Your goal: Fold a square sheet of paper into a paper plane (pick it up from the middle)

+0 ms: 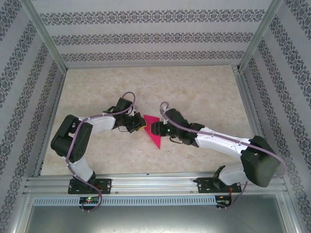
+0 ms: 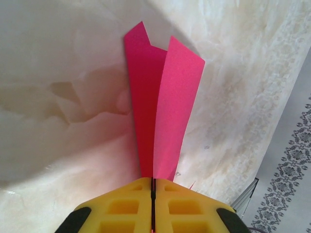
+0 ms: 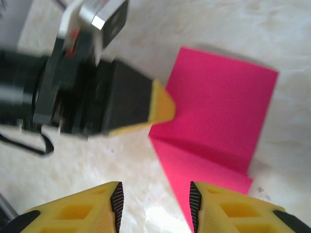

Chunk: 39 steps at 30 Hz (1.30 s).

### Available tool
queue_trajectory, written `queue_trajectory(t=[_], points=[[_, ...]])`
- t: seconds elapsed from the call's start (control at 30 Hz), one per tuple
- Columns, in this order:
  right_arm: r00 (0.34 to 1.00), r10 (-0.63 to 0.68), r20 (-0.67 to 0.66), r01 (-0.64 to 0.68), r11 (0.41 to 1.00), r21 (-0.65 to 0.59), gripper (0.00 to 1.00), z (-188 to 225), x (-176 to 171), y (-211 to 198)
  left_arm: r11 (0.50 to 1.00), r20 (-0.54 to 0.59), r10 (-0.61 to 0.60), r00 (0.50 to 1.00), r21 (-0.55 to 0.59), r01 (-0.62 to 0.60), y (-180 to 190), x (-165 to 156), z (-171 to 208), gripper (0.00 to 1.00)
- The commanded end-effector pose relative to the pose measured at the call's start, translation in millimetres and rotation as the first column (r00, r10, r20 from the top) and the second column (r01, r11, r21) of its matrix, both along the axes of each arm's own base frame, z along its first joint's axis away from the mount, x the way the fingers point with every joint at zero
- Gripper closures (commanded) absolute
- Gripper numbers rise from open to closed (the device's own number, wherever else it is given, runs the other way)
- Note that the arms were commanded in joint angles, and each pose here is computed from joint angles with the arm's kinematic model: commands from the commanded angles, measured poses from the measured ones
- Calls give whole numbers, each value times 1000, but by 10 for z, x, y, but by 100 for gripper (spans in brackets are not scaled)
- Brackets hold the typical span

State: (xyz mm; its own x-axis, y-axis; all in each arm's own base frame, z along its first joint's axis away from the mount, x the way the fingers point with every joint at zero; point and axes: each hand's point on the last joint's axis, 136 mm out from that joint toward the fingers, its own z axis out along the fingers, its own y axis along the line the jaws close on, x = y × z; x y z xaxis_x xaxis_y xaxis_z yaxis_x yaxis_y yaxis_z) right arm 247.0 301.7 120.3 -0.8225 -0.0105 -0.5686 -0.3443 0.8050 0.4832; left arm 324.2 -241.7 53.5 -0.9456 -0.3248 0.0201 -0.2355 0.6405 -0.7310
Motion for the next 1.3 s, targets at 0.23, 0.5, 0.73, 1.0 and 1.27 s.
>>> queue_trajectory(t=[0.23,0.5,0.73,1.0,1.27], points=[[917,299,266,-78,785,-614,53,-428,-203,209,999,-23,51,998,-15,-52,54,0,-32,92],[897,363,251,-55,657,-752,51,-649,-168,263,999,-22,48,999,-16,-48,53,-26,-20,92],[904,353,242,-34,623,-781,52,-813,-162,258,999,-19,48,999,-15,-48,58,-18,5,93],[903,322,284,28,617,-787,61,-829,-114,165,999,-19,45,999,-9,-45,69,-28,12,92],[908,312,279,49,582,-812,69,-907,-100,95,999,-17,44,999,-9,-44,63,-33,30,93]])
